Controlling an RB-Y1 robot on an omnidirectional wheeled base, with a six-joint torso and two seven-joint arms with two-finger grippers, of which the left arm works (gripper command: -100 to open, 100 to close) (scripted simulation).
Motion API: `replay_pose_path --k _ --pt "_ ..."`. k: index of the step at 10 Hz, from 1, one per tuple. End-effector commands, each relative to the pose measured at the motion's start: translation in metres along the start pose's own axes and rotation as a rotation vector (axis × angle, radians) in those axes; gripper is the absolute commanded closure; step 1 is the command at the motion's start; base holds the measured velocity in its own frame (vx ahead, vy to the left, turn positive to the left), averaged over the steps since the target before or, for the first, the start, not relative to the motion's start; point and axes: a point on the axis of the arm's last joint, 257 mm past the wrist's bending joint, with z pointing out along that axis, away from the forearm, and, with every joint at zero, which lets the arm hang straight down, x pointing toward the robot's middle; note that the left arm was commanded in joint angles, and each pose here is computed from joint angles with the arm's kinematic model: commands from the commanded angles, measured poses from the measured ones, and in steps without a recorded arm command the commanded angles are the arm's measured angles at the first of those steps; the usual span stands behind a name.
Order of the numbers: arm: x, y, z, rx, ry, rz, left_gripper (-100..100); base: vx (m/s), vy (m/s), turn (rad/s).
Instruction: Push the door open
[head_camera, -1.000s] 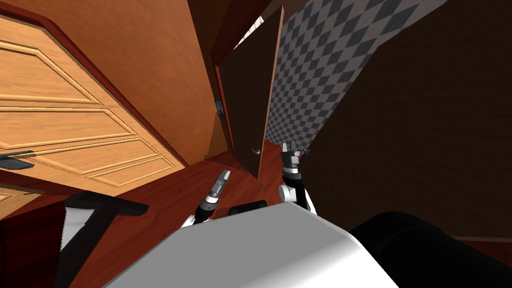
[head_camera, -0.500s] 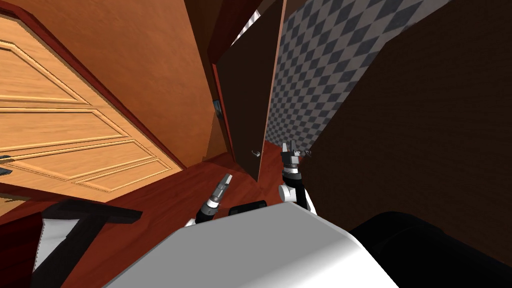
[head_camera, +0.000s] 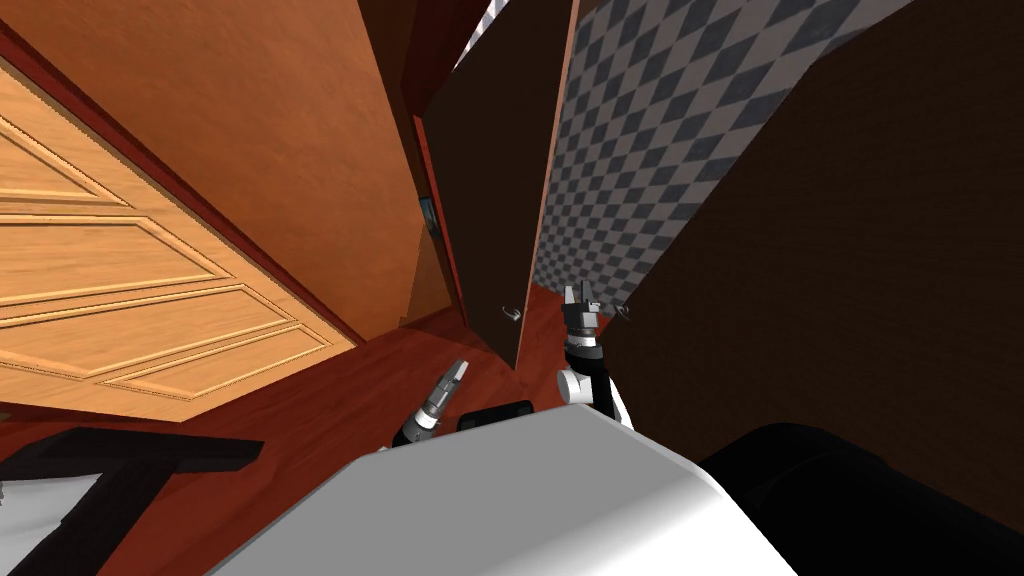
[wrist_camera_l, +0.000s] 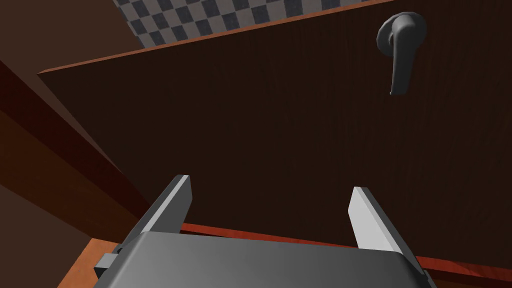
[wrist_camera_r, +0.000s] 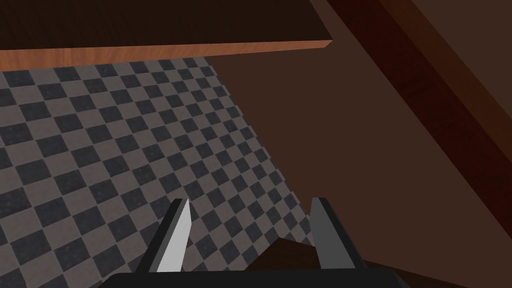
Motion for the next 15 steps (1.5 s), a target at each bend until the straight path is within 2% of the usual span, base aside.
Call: replay_pose_path --k 1,2,3,6,7,11,14,15 --pt "0.007 0.007 -0.0052 -0.013 0.022 -0.015 -100 0.090 -0.017 -0.015" --pt "0.015 0.015 -0.0127 -0.030 0.048 -0.034 -100 0.104 -0.031 -0.030" --pt "0.019 0.019 -0.0166 -0.039 0.061 -0.043 -100 0.135 -0.013 -0.012" --pt "0.041 0.039 -0.0397 -0.088 0.130 -0.096 -100 0.187 -0.027 -0.026" --pt "0.041 0.039 -0.0397 -0.088 0.130 -0.096 -100 0.156 0.009 0.000" --pt "0.065 0.060 -0.0700 -0.148 0.208 -0.161 -100 0.163 -0.002 -0.022" --pt "0.074 0.067 -0.0830 -0.173 0.238 -0.188 -100 0.135 -0.007 -0.012" --pt "0.078 0.070 -0.0897 -0.186 0.253 -0.202 -100 0.135 -0.002 -0.016"
